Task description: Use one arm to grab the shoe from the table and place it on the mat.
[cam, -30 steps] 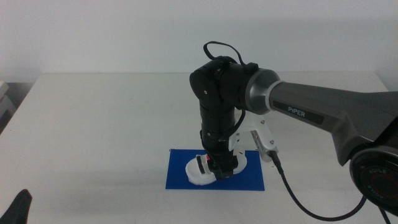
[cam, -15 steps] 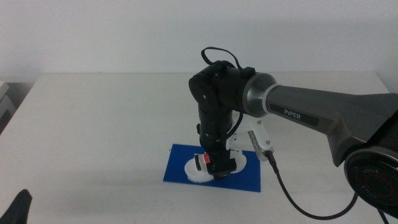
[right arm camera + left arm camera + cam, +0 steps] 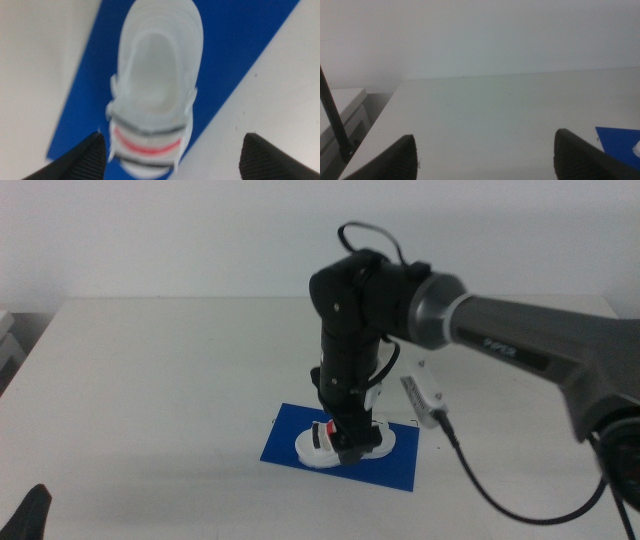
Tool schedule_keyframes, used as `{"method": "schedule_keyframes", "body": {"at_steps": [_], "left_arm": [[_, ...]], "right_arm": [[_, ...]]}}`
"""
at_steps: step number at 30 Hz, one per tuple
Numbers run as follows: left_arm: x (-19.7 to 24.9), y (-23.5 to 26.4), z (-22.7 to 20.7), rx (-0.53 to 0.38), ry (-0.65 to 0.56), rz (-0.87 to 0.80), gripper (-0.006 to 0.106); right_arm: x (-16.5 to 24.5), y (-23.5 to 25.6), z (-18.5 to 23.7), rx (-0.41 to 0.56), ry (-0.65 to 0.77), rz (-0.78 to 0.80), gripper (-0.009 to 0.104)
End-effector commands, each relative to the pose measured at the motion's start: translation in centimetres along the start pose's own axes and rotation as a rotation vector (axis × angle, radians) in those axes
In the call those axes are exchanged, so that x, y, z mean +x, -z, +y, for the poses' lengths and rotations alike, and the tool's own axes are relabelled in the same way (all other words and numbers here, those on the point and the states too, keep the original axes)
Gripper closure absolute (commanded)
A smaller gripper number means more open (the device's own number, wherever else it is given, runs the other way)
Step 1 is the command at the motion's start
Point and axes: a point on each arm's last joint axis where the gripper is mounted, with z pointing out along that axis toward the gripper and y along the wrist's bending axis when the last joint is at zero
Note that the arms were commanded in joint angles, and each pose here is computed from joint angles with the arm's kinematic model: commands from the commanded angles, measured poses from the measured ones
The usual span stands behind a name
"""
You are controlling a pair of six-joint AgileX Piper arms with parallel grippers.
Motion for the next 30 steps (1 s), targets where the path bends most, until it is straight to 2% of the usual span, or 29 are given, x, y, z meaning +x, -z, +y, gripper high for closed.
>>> {"method": "schedule_keyframes", "body": {"at_steps": [1, 7, 13, 17, 18, 21, 24, 27, 30], "left_arm": [[-0.6, 0.1, 0.0, -0.001, 0.014, -0.089, 0.007], [-0.6, 0.1, 0.0, -0.001, 0.014, -0.089, 0.007], [-0.6, 0.1, 0.0, -0.001, 0.014, -0.089, 0.007], [-0.6, 0.1, 0.0, -0.001, 0.014, -0.089, 0.007], [-0.6, 0.1, 0.0, -0.001, 0.014, -0.089, 0.007], [-0.6, 0.1, 0.0, -0.001, 0.014, -0.089, 0.007], [-0.6, 0.1, 0.0, -0.001, 0.014, -0.089, 0.007], [-0.6, 0.1, 0.0, -0.001, 0.014, -0.089, 0.007], [-0.6, 0.1, 0.0, -0.001, 0.014, -0.089, 0.007]], "right_arm": [[-0.8, 5.9, -0.7, -0.055, 0.055, 0.021, 0.019], [-1.6, 11.7, -1.9, -0.190, 0.346, 0.029, 0.019], [-2.9, 16.9, -3.5, -0.331, 0.936, -0.084, 0.019], [-3.1, 19.6, -3.0, -0.530, 1.239, -0.229, 0.020], [-3.1, 19.9, -3.0, -0.560, 1.279, -0.246, 0.020], [-2.9, 21.3, -3.0, -0.676, 1.275, -0.243, 0.020], [-5.2, 23.4, -3.6, -0.669, 1.332, -0.343, 0.020], [-6.9, 25.4, -5.0, -0.610, 1.528, -0.497, 0.020], [-8.9, 27.5, -6.4, -0.612, 1.602, -0.541, 0.020]]}}
